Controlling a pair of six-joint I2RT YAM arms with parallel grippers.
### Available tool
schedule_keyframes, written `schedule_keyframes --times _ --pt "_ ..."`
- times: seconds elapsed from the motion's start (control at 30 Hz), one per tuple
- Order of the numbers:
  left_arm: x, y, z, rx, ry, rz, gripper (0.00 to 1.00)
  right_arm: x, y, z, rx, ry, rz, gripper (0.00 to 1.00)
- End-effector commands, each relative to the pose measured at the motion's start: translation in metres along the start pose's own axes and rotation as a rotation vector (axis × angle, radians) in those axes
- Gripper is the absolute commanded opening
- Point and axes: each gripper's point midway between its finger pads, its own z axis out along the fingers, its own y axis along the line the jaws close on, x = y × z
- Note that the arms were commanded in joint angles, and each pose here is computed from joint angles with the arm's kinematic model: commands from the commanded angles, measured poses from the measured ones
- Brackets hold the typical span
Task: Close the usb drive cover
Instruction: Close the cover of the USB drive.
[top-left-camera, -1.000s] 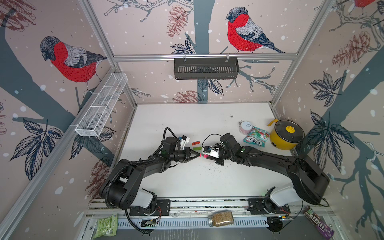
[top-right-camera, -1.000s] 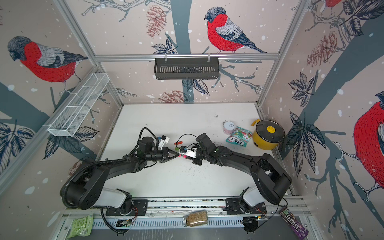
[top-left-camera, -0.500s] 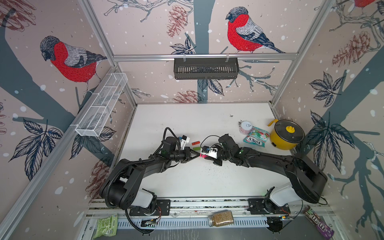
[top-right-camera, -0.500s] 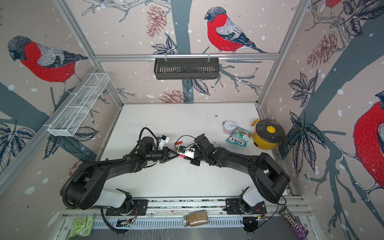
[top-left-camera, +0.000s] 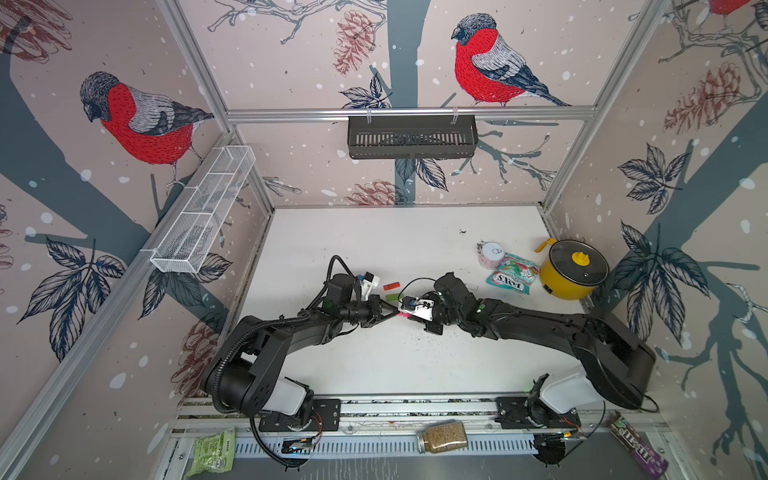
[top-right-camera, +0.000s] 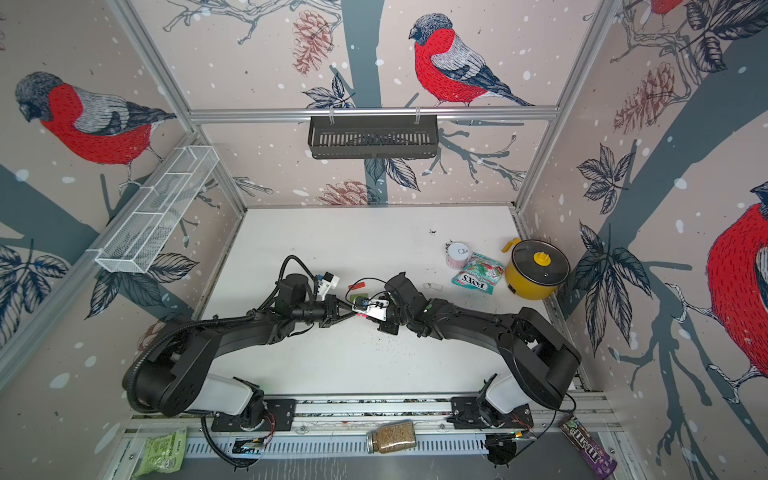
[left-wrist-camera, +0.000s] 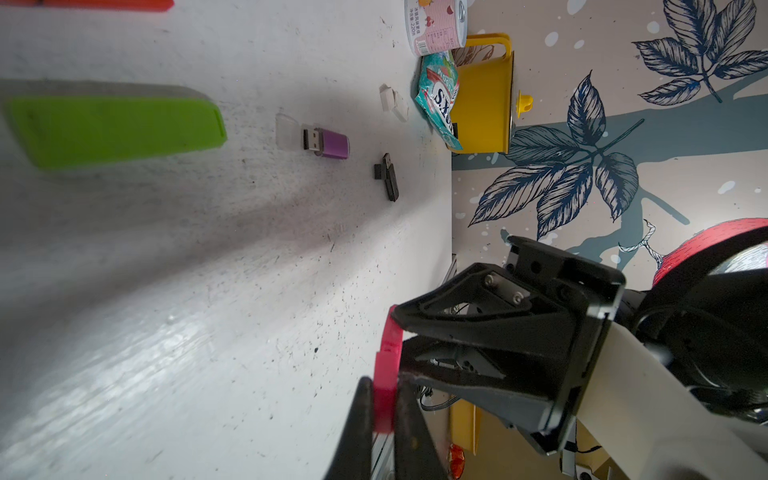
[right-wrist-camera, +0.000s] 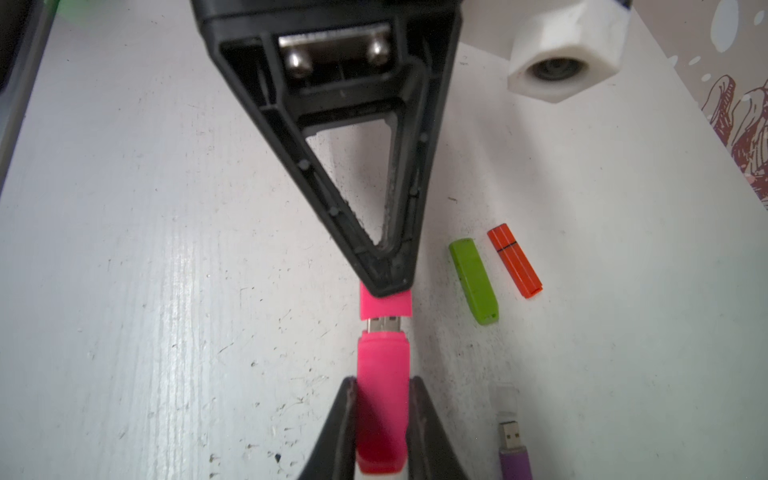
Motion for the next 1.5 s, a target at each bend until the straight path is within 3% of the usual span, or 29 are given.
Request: schedule_keyframes --times 0.0,0.57,0.8,1.1,1.3,1.47 --pt "-0.003 -0.011 0.001 0.031 -0.005 0.044 0.06 -0.045 -0.002 0.0 -0.003 -0.183 -0.069 0.19" --pt "0.003 -0.019 0.004 0.053 0.033 0.076 0.06 -0.069 -0.017 -0.014 -0.006 -0.356 -0.1 0.19" --pt "0.005 -0.019 0.006 0.054 0.041 0.088 0.06 -0.087 -0.021 -0.009 -0.069 -0.398 -0.115 0.19" --pt "0.003 -0.018 0.006 0.031 0.045 0.102 0.06 -0.088 -0.032 -0.005 -0.121 -0.374 -0.108 0.19" --pt "0.0 -0.016 0.003 -0.008 0.02 0.105 0.08 -0.074 -0.033 0.005 -0.133 -0.291 -0.097 0.2" --pt "-0.005 -0.016 -0.005 -0.047 -0.016 0.118 0.15 -0.059 -0.028 0.012 -0.137 -0.224 -0.1 0.2"
